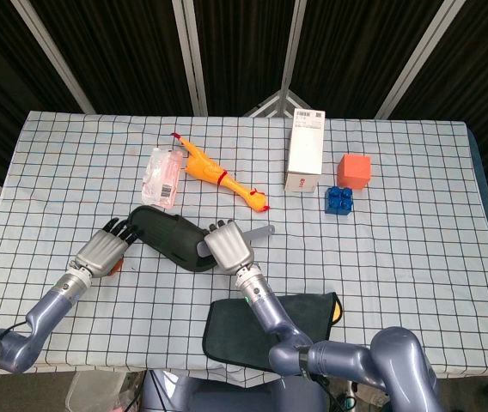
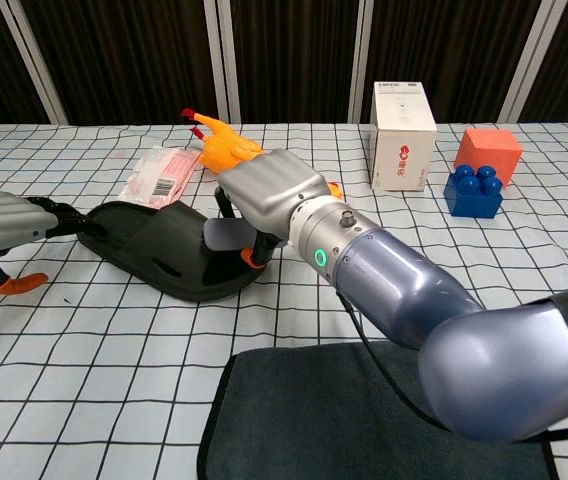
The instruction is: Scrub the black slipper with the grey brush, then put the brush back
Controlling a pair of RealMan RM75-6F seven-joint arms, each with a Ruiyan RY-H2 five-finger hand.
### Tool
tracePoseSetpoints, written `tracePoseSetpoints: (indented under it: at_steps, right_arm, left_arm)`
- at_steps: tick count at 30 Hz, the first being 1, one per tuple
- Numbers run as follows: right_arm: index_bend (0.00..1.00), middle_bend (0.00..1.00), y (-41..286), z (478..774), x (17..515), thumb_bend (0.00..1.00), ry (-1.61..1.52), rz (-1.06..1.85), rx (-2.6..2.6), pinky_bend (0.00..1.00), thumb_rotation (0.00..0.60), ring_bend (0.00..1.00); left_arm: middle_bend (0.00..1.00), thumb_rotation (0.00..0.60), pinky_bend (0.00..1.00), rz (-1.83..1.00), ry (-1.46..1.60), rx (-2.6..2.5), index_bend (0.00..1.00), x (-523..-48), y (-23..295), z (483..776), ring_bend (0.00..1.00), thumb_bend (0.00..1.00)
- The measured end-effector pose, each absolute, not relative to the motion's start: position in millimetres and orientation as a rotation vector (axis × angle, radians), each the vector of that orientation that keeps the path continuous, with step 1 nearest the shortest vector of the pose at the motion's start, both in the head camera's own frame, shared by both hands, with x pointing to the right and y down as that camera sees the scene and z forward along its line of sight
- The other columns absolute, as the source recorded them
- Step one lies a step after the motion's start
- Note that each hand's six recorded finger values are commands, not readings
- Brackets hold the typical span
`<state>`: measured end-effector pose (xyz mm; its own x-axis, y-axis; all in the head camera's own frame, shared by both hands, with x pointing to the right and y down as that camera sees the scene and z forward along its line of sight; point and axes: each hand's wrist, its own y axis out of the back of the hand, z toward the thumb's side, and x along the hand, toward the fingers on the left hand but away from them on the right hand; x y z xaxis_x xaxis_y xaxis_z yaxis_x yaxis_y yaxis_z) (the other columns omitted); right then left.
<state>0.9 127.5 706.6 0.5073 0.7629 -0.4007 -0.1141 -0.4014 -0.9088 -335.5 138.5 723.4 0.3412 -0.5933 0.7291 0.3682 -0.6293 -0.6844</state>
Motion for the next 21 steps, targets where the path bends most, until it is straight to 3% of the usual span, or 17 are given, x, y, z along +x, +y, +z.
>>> tracePoseSetpoints:
  at_steps: [13,21]
  right_arm:
    - [0.71,0.69,153.9,683.7,-34.1,0.75,-0.537,0.949,-1.779,0.58,0.6,0.5]
    - [0.71,0.69,153.5,689.3,-33.4,0.75,-0.535,0.973,-1.771,0.58,0.6,0.5]
  left_arm:
    - [0.06,0.6,0.0,-1.409,0.192,-1.771,0.07,-325.6,139.7,724.6,0.0,0.66]
    - [0.06,0.6,0.0,-1.402,0.2,-1.773,0.07,-324.7,140.9,721.2,0.0,0.66]
